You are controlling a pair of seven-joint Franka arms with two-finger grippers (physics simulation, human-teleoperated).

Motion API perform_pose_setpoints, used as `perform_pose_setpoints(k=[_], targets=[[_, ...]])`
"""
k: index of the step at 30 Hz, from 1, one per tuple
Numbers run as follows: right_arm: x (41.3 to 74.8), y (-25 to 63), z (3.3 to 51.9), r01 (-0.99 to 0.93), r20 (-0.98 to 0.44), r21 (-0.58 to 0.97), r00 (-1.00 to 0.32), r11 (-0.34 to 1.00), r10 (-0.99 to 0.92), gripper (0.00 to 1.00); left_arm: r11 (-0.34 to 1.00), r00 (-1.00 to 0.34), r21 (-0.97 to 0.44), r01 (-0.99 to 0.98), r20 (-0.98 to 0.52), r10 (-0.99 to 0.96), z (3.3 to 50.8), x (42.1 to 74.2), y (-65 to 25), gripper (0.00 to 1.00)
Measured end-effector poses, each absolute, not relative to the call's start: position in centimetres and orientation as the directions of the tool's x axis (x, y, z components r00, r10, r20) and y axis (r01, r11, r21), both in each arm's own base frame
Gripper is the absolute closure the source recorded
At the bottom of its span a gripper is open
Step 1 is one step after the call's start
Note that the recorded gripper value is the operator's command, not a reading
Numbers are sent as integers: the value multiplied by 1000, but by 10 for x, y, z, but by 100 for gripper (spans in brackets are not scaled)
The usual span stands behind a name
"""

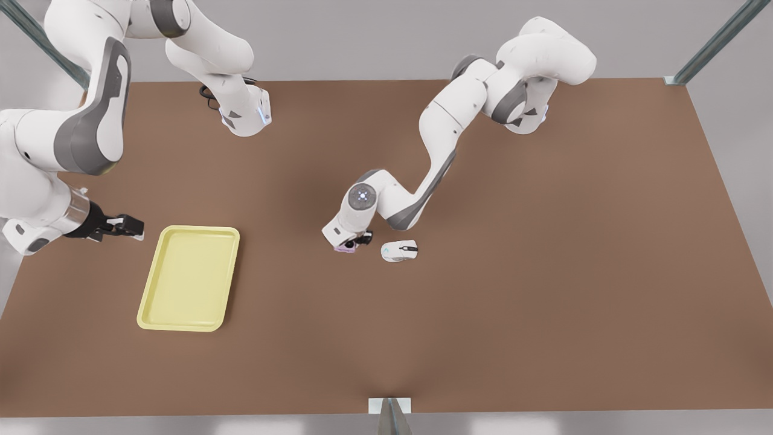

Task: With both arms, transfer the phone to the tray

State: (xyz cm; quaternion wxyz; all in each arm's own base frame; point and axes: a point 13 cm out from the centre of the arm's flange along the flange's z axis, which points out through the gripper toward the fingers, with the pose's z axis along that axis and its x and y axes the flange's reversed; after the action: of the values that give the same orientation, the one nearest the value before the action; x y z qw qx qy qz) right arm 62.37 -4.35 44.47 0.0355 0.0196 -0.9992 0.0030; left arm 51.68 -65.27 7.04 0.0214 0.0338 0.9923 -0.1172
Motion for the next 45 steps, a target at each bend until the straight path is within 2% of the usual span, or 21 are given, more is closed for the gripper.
perform_pose_setpoints(k=[2, 4, 5, 9, 11, 12, 14, 15, 17, 19, 21, 25, 27, 29, 37, 45], targets=[[620, -42, 437, -42, 90, -4, -995, 999, -41, 0, 964, -997, -263, 42, -78, 22, 58, 525, -661, 22], [620, -41, 432, -41, 85, -1, -996, 999, -41, 0, 956, -995, -294, 17, -102, -14, 53, 530, -667, 12], [622, -42, 430, -40, 80, -1, -996, 999, -39, 0, 951, -993, -310, 8, -112, -28, 54, 531, -672, 0], [610, -41, 415, -44, 101, 0, -994, 999, -43, 0, 933, -988, -360, -22, -137, -76, 63, 533, -686, 0], [609, -36, 410, -54, 105, -4, -993, 999, -53, 0, 927, -985, -373, -38, -145, -98, 83, 540, -686, 0], [610, -33, 408, -60, 105, -5, -993, 998, -59, 0, 926, -983, -371, -63, -138, -122, 104, 558, -672, 0], [612, -20, 406, -84, 102, -7, -991, 996, -83, 0, 922, -972, -349, -166, -98, -212, 162, 626, -597, 0], [613, -5, 406, -107, 98, -6, -990, 994, -106, 0, 917, -959, -318, -240, -70, -276, 190, 670, -526, 0], [615, 44, 401, -173, 97, 1, -980, 985, -172, 0, 908, -921, -201, -368, -53, -385, 234, 736, -357, 0], [612, 100, 390, -236, 108, 19, -966, 972, -236, 0, 896, -892, -55, -441, -83, -444, 275, 759, -212, 0], [605, 151, 377, -278, 121, 34, -952, 960, -281, 0, 892, -890, 24, -452, -81, -449, 330, 745, -129, 0], [581, 266, 340, -329, 134, 47, -933, 943, -333, 0, 957, -957, -1, -289, -24, -289, 451, 658, -85, 0], [573, 299, 311, -308, 153, 50, -938, 950, -313, 0, 978, -978, 15, -209, -26, -209, 479, 625, -79, 0], [557, 310, 269, -270, 189, 38, -943, 962, -272, 0, 988, -989, 47, -145, -14, -145, 480, 609, -77, 0], [541, 355, 160, -103, 205, 26, -973, 994, -106, 0, 996, -999, 80, 25, 49, 21, 459, 608, -73, 0], [558, 359, 97, 95, 193, 15, -977, 995, 90, 0, 992, -993, 46, 114, 20, 113, 474, 622, -72, 0]])
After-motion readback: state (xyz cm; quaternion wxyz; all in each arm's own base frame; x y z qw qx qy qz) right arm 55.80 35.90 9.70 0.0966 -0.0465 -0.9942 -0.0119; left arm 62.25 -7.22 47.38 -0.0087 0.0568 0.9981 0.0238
